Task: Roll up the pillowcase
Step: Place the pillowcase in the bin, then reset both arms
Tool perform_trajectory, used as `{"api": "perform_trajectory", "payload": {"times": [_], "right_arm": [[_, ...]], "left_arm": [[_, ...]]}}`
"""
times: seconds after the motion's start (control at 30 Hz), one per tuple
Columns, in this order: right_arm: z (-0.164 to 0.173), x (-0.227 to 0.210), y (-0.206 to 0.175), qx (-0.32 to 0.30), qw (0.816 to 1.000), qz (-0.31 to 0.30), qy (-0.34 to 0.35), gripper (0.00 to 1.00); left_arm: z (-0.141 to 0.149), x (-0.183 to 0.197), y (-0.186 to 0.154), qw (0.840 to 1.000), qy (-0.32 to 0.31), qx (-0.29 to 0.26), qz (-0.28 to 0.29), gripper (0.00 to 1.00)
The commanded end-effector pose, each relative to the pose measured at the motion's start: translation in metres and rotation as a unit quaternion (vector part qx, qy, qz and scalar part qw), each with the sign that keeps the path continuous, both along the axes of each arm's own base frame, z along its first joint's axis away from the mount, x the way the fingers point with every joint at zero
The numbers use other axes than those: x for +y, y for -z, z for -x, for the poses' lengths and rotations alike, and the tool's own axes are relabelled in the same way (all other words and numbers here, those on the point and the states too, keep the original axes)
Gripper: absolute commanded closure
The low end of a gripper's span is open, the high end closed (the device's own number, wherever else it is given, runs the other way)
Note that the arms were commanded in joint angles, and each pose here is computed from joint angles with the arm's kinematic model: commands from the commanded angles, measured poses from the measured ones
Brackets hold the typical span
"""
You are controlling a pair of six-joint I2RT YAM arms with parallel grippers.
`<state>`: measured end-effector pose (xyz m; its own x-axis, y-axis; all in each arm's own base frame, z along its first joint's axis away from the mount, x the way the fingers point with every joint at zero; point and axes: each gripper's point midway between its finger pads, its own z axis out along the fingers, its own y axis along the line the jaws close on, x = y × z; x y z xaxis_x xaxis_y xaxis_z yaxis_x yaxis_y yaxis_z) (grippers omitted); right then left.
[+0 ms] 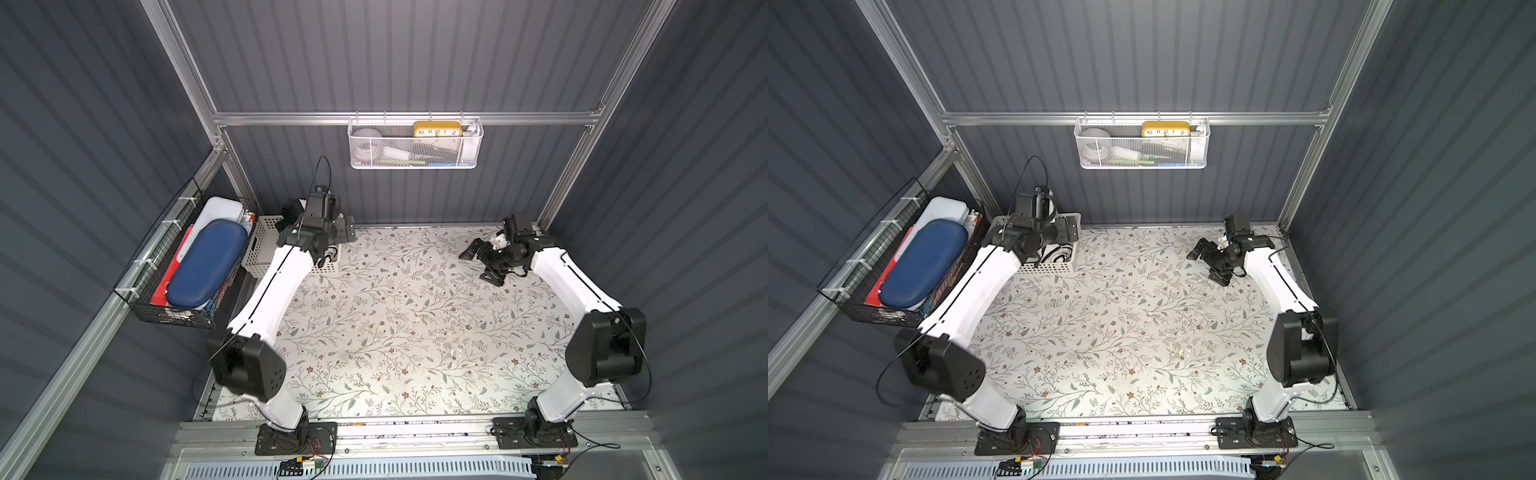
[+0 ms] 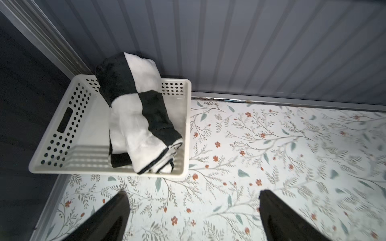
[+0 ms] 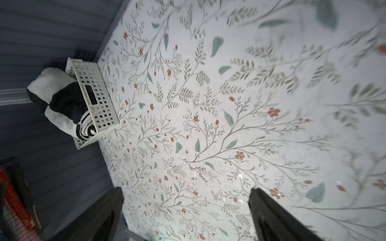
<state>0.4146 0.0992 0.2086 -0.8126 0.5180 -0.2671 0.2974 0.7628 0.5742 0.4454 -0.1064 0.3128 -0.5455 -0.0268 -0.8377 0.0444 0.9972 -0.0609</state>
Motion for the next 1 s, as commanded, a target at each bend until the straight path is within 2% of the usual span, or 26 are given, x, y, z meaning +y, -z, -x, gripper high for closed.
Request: {"api": "perform_trajectory", "payload": {"times": [0.0, 0.07, 0.13, 0.23, 0.27, 0.37, 0.4, 0.47, 0.53, 0.57, 0.6, 0.63, 0.73, 0.77, 0.83, 0.9, 0.97], "right_arm": [[0.001, -0.046, -0.039, -0.073, 0.987, 0.140, 0.028, 0.01], [-0.007, -0.050, -0.055, -0.119, 0.978, 0.171, 0.007, 0.01], [-0.016, -0.052, -0.053, -0.128, 0.974, 0.188, 0.001, 0.01], [-0.024, -0.057, -0.039, -0.125, 0.965, 0.227, -0.026, 0.01], [-0.023, -0.067, -0.037, -0.116, 0.964, 0.238, -0.002, 0.01], [-0.022, -0.071, -0.031, -0.145, 0.961, 0.237, 0.001, 0.01], [-0.020, -0.076, -0.028, -0.144, 0.958, 0.246, 0.008, 0.01], [-0.012, -0.084, -0.018, -0.136, 0.956, 0.262, -0.001, 0.01], [-0.007, -0.092, -0.008, -0.134, 0.954, 0.267, -0.004, 0.01], [-0.006, -0.094, -0.002, -0.135, 0.955, 0.263, -0.008, 0.01], [-0.004, -0.098, 0.006, -0.132, 0.957, 0.258, -0.013, 0.01], [-0.003, -0.100, 0.014, -0.129, 0.959, 0.252, -0.020, 0.01], [-0.002, -0.117, 0.034, -0.131, 0.961, 0.245, -0.014, 0.01], [-0.001, -0.123, 0.041, -0.128, 0.963, 0.238, -0.006, 0.01], [-0.002, -0.126, 0.060, -0.136, 0.968, 0.210, 0.003, 0.01], [-0.007, -0.120, 0.075, -0.171, 0.964, 0.203, -0.014, 0.01], [-0.010, -0.110, 0.080, -0.238, 0.950, 0.197, -0.040, 0.01]], "left_arm": [[0.019, -0.008, -0.025, 0.992, 0.059, -0.108, 0.027, 0.01], [0.029, -0.009, -0.031, 0.968, 0.129, -0.216, 0.009, 0.01], [0.030, 0.001, -0.014, 0.957, 0.133, -0.256, -0.014, 0.01], [0.020, 0.032, 0.054, 0.972, 0.066, -0.223, -0.038, 0.01], [0.021, 0.042, 0.075, 0.972, 0.056, -0.225, -0.033, 0.01], [0.029, 0.066, 0.120, 0.966, 0.013, -0.251, -0.063, 0.01], [0.026, 0.074, 0.131, 0.968, -0.012, -0.246, -0.050, 0.01], [0.019, 0.064, 0.150, 0.966, 0.028, -0.248, -0.073, 0.01], [0.015, 0.063, 0.174, 0.970, 0.032, -0.231, -0.075, 0.01], [0.015, 0.065, 0.163, 0.958, 0.037, -0.269, -0.095, 0.01], [0.013, 0.068, 0.178, 0.973, 0.034, -0.222, -0.058, 0.01], [0.017, 0.076, 0.178, 0.972, 0.025, -0.230, -0.046, 0.00], [0.050, 0.093, 0.163, 0.954, -0.007, -0.300, -0.033, 0.01], [0.048, 0.094, 0.168, 0.959, -0.013, -0.282, -0.026, 0.01], [0.037, 0.092, 0.167, 0.958, -0.003, -0.284, -0.036, 0.01], [0.028, 0.085, 0.176, 0.967, 0.018, -0.253, -0.036, 0.01], [0.029, 0.084, 0.172, 0.963, 0.020, -0.266, -0.039, 0.00]]}}
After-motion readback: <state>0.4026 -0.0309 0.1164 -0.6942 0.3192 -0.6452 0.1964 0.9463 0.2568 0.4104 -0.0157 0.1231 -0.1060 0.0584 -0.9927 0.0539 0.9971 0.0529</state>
